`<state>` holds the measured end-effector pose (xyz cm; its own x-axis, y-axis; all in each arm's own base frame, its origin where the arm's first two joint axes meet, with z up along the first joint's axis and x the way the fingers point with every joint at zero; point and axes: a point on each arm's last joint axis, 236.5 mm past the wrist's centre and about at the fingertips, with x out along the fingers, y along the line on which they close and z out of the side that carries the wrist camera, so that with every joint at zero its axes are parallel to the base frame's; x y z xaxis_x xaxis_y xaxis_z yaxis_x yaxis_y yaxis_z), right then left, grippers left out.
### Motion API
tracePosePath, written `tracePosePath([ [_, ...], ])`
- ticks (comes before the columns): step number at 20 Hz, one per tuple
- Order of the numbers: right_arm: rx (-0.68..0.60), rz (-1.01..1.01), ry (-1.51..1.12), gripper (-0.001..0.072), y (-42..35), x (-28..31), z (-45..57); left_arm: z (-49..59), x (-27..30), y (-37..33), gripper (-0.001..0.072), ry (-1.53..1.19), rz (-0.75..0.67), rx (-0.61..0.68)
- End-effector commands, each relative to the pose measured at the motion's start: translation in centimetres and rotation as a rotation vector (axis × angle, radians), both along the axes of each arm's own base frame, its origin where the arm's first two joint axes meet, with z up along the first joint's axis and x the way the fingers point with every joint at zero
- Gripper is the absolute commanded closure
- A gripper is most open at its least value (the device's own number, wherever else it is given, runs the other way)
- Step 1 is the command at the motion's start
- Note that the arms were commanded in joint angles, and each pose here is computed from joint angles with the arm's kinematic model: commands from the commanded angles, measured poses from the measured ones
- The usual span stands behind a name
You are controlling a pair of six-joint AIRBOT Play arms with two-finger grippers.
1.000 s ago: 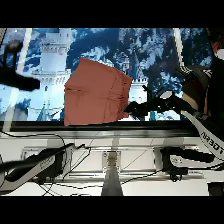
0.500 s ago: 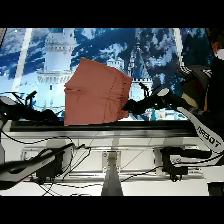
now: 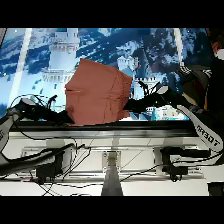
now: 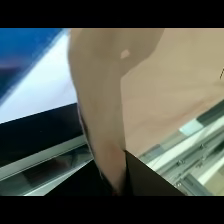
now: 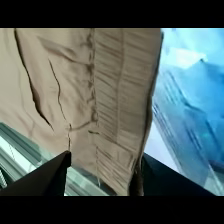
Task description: Fold the clothes and pants, and hang the long-sleeved shirts on hangers.
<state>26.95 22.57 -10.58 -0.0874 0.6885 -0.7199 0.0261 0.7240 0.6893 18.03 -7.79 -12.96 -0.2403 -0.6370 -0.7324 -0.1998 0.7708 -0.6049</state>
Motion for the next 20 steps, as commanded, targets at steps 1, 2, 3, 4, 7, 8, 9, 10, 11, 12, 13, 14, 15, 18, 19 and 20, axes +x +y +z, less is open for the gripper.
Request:
tracePosePath([
  [1,-0.02,0.012,0.046,0.0229,-0.3,-0.9,-0.3,-1.9,0.4,0.0,0.0556,-0.027,-0.034,0.034],
  [2,-0.016,0.022,0.066,0.023,-0.3,-1.4,-0.4,-1.9,0.4,0.0,0.0557,-0.028,-0.034,0.034],
  [3,-0.013,0.036,0.088,0.0232,-0.1,-1.9,-0.6,-1.9,0.4,0.0,0.0557,-0.028,-0.035,0.034],
  [4,-0.01,0.053,0.111,0.0252,0.1,-2.6,-0.9,-1.8,0.5,-0.2,0.0557,-0.032,-0.033,0.029],
  [7,-0.039,0.068,0.071,0.0553,1.0,-2.3,-2.0,-1.6,1.0,-0.6,0.0696,-0.057,-0.03,0.003],
  [8,-0.044,0.052,0.043,0.0683,1.1,-1.5,-2.0,-1.4,1.5,-0.9,0.0696,-0.088,-0.036,-0.018],
  [9,-0.036,0.049,0.025,0.0697,1.3,-0.7,-1.5,-1.0,2.3,-1.0,0.0697,-0.119,-0.038,-0.028],
  [10,-0.019,0.067,0.001,0.0697,1.6,0.1,-0.5,-0.4,3.6,-1.0,0.0697,-0.151,-0.027,-0.033],
  [11,0.009,0.108,-0.032,0.0697,2.1,0.8,0.9,0.8,5.3,-1.0,0.0697,-0.196,-0.019,-0.044],
  [12,0.041,0.161,-0.076,0.0697,2.8,1.7,2.9,2.3,7.2,-0.9,0.0697,-0.252,-0.02,-0.05],
  [13,0.064,0.207,-0.134,0.0697,3.3,2.7,5.0,4.5,9.4,-0.7,0.0698,-0.329,-0.026,-0.05],
  [14,0.083,0.229,-0.197,0.0697,3.8,4.0,7.3,7.2,11.8,-0.3,0.0698,-0.423,-0.033,-0.043],
  [15,0.098,0.234,-0.281,0.0697,4.3,5.6,10.1,10.2,14.0,0.0,0.0698,-0.526,-0.039,-0.028],
  [18,0.139,0.228,-0.568,0.0697,5.2,9.3,20.3,21.8,18.6,0.9,0.0698,-0.886,-0.054,0.057],
  [19,0.152,0.226,-0.66,0.0697,5.3,9.8,23.9,26.2,19.1,1.1,0.0698,-1.014,-0.059,0.098],
  [20,0.166,0.223,-0.753,0.0697,5.3,9.9,27.6,30.6,19.0,1.2,0.0698,-1.139,-0.059,0.139],
])
